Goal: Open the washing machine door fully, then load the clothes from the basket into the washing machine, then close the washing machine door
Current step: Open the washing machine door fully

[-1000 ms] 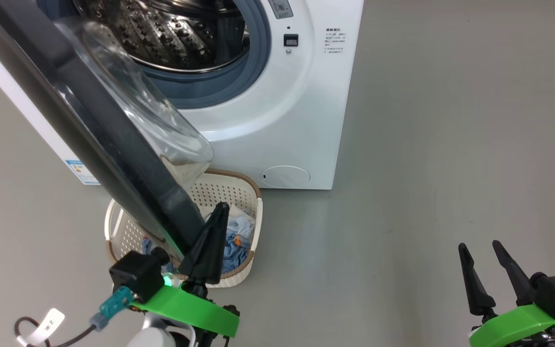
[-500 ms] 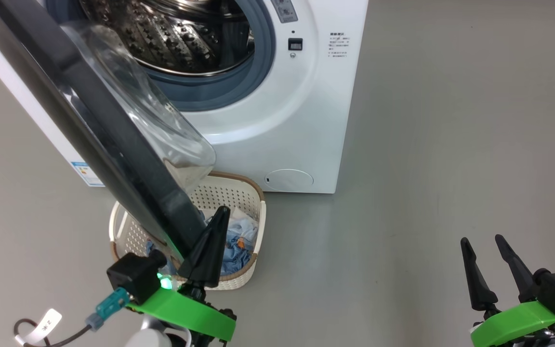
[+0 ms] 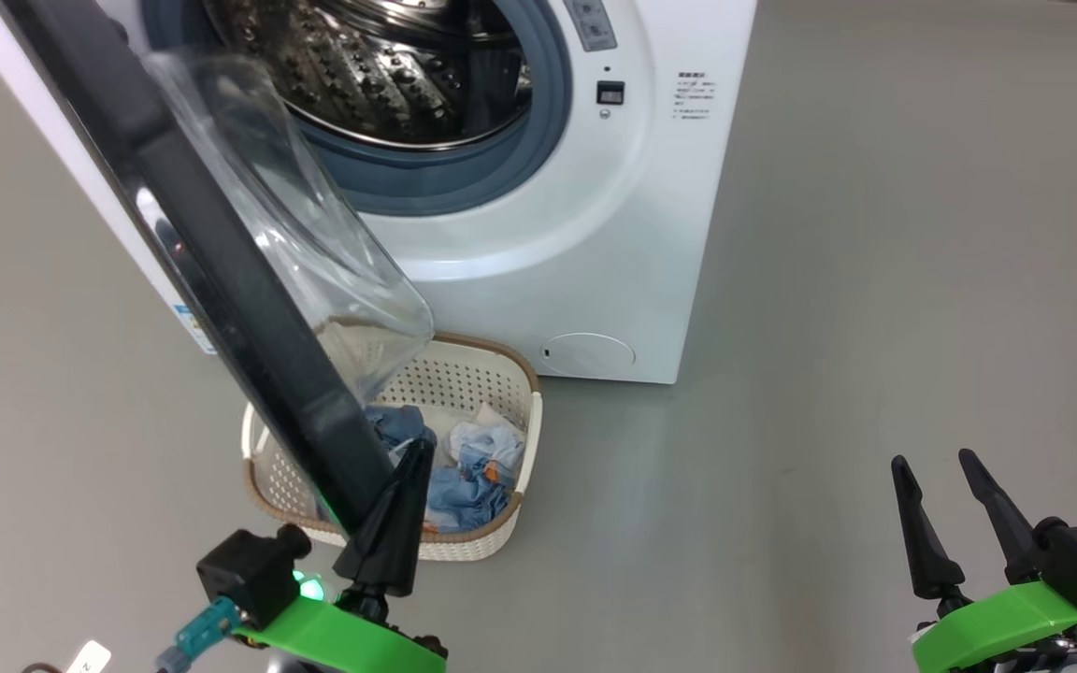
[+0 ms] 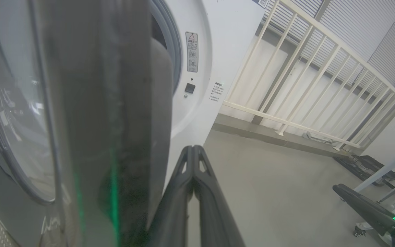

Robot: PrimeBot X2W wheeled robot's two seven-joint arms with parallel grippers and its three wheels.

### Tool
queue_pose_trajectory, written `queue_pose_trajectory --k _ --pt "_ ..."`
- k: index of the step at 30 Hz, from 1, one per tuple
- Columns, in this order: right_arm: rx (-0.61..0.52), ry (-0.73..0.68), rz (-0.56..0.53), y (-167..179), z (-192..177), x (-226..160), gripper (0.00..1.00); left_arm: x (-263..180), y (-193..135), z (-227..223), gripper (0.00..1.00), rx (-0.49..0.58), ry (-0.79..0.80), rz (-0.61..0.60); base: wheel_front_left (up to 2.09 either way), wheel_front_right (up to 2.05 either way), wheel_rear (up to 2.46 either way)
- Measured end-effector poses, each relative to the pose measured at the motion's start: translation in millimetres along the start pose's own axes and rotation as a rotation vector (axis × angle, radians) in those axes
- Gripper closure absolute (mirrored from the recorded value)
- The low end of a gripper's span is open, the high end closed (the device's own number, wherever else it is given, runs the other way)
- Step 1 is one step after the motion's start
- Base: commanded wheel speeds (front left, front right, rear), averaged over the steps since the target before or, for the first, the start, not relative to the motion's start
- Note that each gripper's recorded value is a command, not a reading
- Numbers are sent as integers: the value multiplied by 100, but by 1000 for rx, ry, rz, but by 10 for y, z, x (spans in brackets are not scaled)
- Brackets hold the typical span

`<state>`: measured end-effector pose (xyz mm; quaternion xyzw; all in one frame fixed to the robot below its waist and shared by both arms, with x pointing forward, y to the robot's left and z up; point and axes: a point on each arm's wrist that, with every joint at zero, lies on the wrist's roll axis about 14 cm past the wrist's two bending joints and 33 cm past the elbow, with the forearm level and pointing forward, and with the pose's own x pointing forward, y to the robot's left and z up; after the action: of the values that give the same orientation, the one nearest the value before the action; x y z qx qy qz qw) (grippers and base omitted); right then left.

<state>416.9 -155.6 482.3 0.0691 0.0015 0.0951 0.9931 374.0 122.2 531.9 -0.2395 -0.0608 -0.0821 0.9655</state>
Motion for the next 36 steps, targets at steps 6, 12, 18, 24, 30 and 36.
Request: queue_pose_trajectory --k 6,12,18,24,30,36 --pt "-12 4 29 89 -15 54 0 -75 101 39 100 10 -10 36 0 0 0" --pt "-14 7 60 183 -29 114 0 -179 206 103 100 24 -28 81 0 0 0" --pt "-19 10 91 270 -39 179 0 -310 336 173 100 44 -47 143 0 0 0" --pt "-18 15 118 354 -67 245 0 -416 489 259 100 69 -69 209 0 0 0" --pt "-15 22 136 417 -101 284 0 -504 733 397 100 100 -103 295 0 0 0" --pt "-13 24 145 449 -114 306 0 -628 984 548 100 139 -138 390 0 0 0"
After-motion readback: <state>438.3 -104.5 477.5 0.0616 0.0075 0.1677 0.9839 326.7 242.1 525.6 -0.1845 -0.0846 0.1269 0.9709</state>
